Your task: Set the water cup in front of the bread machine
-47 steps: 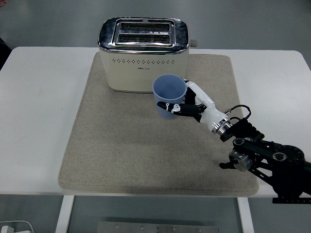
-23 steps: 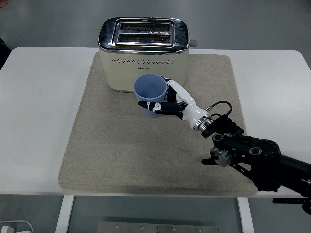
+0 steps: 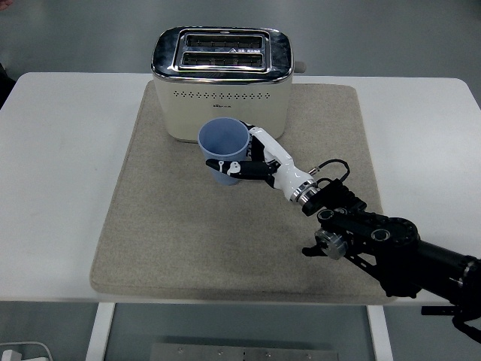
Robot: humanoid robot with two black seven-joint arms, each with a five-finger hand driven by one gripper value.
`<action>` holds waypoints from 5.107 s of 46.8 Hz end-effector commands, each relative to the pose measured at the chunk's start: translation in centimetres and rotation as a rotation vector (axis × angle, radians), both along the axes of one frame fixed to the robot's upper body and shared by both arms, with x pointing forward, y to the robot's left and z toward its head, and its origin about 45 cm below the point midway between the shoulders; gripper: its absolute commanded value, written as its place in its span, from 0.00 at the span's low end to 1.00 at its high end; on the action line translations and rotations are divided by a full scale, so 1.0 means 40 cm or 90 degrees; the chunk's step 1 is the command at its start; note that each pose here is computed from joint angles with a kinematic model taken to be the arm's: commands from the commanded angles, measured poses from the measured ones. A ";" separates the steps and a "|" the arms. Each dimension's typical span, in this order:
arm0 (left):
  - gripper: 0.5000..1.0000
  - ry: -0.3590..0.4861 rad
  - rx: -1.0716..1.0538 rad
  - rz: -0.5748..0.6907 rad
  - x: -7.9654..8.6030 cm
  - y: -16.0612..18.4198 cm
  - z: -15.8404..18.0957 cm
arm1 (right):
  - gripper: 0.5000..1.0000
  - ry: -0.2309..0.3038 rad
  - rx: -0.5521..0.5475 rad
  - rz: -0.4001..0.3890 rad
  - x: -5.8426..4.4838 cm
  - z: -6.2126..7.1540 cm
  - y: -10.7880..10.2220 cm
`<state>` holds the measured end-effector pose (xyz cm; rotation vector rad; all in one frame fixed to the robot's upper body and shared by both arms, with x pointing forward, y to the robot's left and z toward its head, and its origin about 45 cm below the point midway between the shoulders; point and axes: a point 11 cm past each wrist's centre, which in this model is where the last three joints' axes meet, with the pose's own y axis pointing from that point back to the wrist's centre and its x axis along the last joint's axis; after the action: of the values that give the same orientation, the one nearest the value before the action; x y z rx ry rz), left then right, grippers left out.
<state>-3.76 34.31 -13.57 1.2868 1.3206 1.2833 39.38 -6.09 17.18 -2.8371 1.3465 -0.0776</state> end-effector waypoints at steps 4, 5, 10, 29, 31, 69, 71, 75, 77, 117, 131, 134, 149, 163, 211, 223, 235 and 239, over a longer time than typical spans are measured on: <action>1.00 -0.001 0.000 0.000 0.002 0.000 0.000 | 0.43 0.000 -0.006 -0.007 0.006 -0.005 -0.010; 1.00 -0.002 0.000 0.000 0.003 0.000 0.000 | 0.43 0.000 -0.006 -0.008 0.006 -0.005 -0.010; 1.00 -0.001 0.000 0.000 0.002 0.000 0.000 | 0.43 -0.001 -0.009 -0.011 0.010 -0.007 -0.015; 1.00 0.000 0.000 0.000 0.000 0.000 0.000 | 0.49 0.004 -0.015 -0.023 0.012 -0.021 -0.029; 1.00 -0.001 0.000 0.000 0.002 0.000 0.000 | 0.52 0.004 -0.015 -0.023 0.012 -0.021 -0.029; 1.00 -0.001 0.000 0.000 0.000 0.000 0.000 | 0.84 0.006 -0.017 -0.032 0.010 -0.027 -0.032; 1.00 0.000 0.000 0.000 0.000 0.000 0.000 | 0.84 0.007 -0.018 -0.032 0.010 -0.027 -0.032; 1.00 0.000 0.000 0.000 0.000 0.000 0.000 | 0.84 0.005 -0.018 -0.031 0.010 -0.026 -0.032; 1.00 0.000 0.001 0.000 0.000 0.001 0.000 | 0.84 0.005 -0.019 -0.031 0.010 -0.025 -0.031; 1.00 0.000 0.000 0.000 0.000 0.000 0.000 | 0.84 0.013 -0.025 -0.022 -0.001 -0.040 -0.029; 1.00 -0.002 0.000 0.000 0.003 0.000 0.000 | 0.84 0.013 -0.042 -0.026 0.002 -0.050 -0.058; 1.00 0.000 0.001 0.000 0.000 0.001 0.000 | 0.84 0.012 -0.045 -0.028 0.004 -0.051 -0.065; 1.00 0.000 0.001 0.000 0.000 0.001 0.000 | 0.84 0.009 -0.063 -0.045 0.018 -0.054 -0.115; 1.00 0.000 0.000 0.000 0.000 0.000 0.000 | 0.84 0.009 -0.078 -0.064 0.028 -0.056 -0.177; 1.00 -0.001 0.001 0.000 0.000 0.001 0.000 | 0.84 0.002 -0.112 -0.121 0.028 -0.012 -0.401; 1.00 0.000 0.000 0.000 0.000 0.000 0.000 | 0.84 -0.002 -0.121 -0.148 0.037 0.014 -0.469; 1.00 0.000 0.000 0.000 0.000 0.000 0.000 | 0.84 0.041 -0.096 -0.167 0.062 0.035 -0.484; 1.00 -0.001 0.000 0.000 0.000 0.000 0.000 | 0.84 0.062 -0.093 -0.178 0.073 0.040 -0.485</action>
<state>-3.76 34.32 -13.56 1.2873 1.3203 1.2837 42.00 -25.45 18.65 -2.7799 1.8023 -0.0783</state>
